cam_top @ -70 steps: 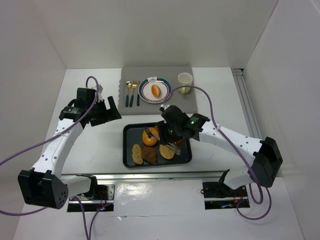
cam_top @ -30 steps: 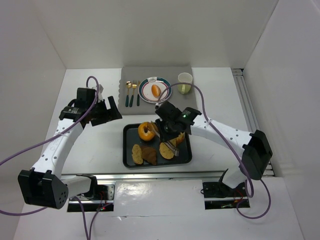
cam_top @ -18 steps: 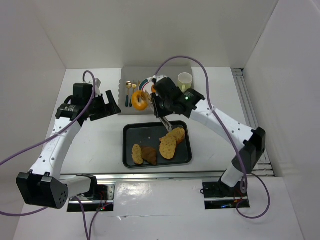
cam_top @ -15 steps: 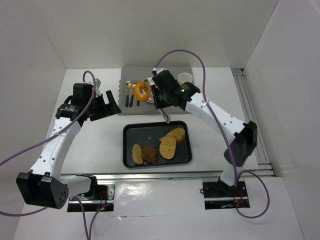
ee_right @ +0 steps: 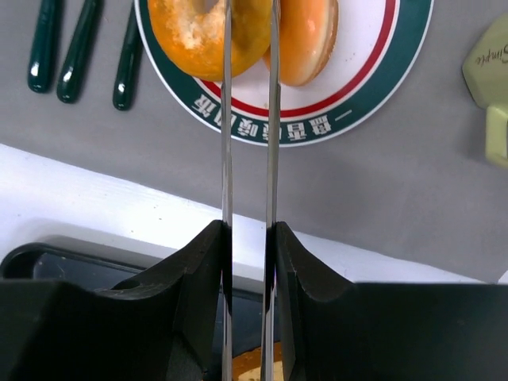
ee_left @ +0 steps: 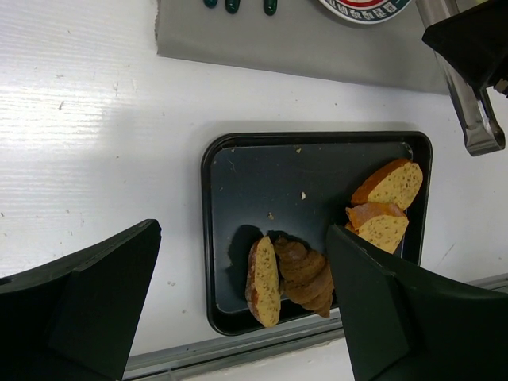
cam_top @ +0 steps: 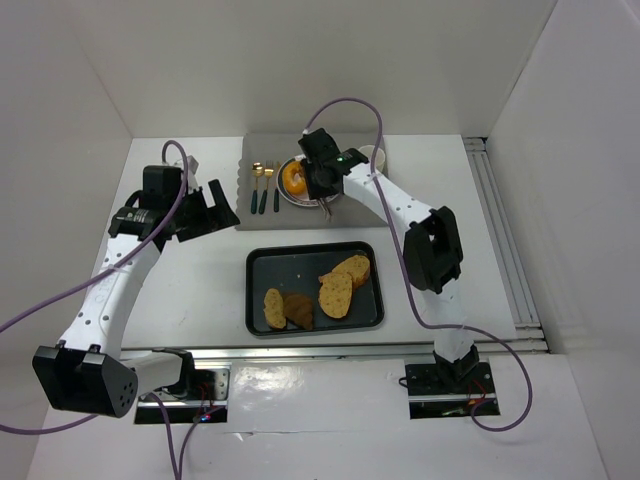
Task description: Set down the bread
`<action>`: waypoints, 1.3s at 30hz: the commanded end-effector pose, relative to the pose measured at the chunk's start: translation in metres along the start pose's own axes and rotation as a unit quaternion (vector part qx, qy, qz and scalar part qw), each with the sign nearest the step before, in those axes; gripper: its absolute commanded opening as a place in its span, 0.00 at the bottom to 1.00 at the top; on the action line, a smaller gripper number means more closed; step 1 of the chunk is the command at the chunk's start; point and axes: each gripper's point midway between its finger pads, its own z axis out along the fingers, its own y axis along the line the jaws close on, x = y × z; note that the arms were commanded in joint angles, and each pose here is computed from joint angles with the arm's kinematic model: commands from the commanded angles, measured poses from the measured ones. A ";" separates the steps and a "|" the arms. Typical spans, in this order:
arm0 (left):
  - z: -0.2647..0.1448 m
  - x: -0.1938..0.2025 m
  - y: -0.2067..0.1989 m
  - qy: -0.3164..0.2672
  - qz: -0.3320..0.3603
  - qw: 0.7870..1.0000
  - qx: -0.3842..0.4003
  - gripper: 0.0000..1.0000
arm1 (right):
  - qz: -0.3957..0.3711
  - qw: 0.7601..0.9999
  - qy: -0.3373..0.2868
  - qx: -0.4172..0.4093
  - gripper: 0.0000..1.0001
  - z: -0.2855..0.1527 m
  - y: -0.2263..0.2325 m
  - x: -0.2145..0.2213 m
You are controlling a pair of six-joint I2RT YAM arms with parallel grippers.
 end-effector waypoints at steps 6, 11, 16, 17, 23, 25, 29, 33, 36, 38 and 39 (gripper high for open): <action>-0.005 -0.010 -0.007 -0.012 0.013 1.000 0.015 0.99 | 0.002 0.998 -0.058 -0.020 0.36 0.005 0.011 -0.031; -0.006 -0.008 -0.006 -0.012 0.013 1.000 0.015 0.99 | 0.004 0.999 -0.046 -0.013 0.54 0.012 0.010 -0.028; -0.008 -0.010 -0.005 -0.018 0.014 1.000 0.013 0.99 | 0.002 0.998 -0.067 -0.007 0.61 -0.010 0.015 -0.044; -0.008 -0.009 -0.007 -0.016 0.014 1.000 0.017 0.99 | 0.000 0.997 -0.073 -0.012 0.61 -0.017 0.020 -0.047; -0.007 -0.006 -0.005 -0.012 0.013 1.000 0.015 0.99 | 0.010 0.991 -0.131 0.004 0.61 -0.079 0.014 -0.082; -0.007 -0.005 -0.007 -0.010 0.013 1.000 0.019 0.97 | 0.015 0.989 -0.147 0.004 0.61 -0.096 0.010 -0.088; -0.007 -0.005 -0.007 -0.010 0.013 1.000 0.019 0.97 | 0.029 0.987 -0.159 0.026 0.60 -0.124 -0.007 -0.072; -0.006 -0.008 -0.007 -0.010 0.013 1.000 0.019 0.97 | 0.066 0.980 -0.172 0.070 0.60 -0.167 -0.047 -0.033; -0.008 -0.009 -0.006 -0.017 0.019 1.000 0.016 0.99 | 0.116 0.971 -0.174 0.112 0.60 -0.183 -0.082 0.010; -0.009 -0.007 -0.005 -0.017 0.019 1.000 0.016 0.99 | 0.159 0.965 -0.167 0.128 0.60 -0.185 -0.101 0.033; -0.008 -0.005 -0.001 -0.015 0.015 1.000 0.012 0.99 | 0.165 0.964 -0.148 0.150 0.60 -0.176 -0.115 0.058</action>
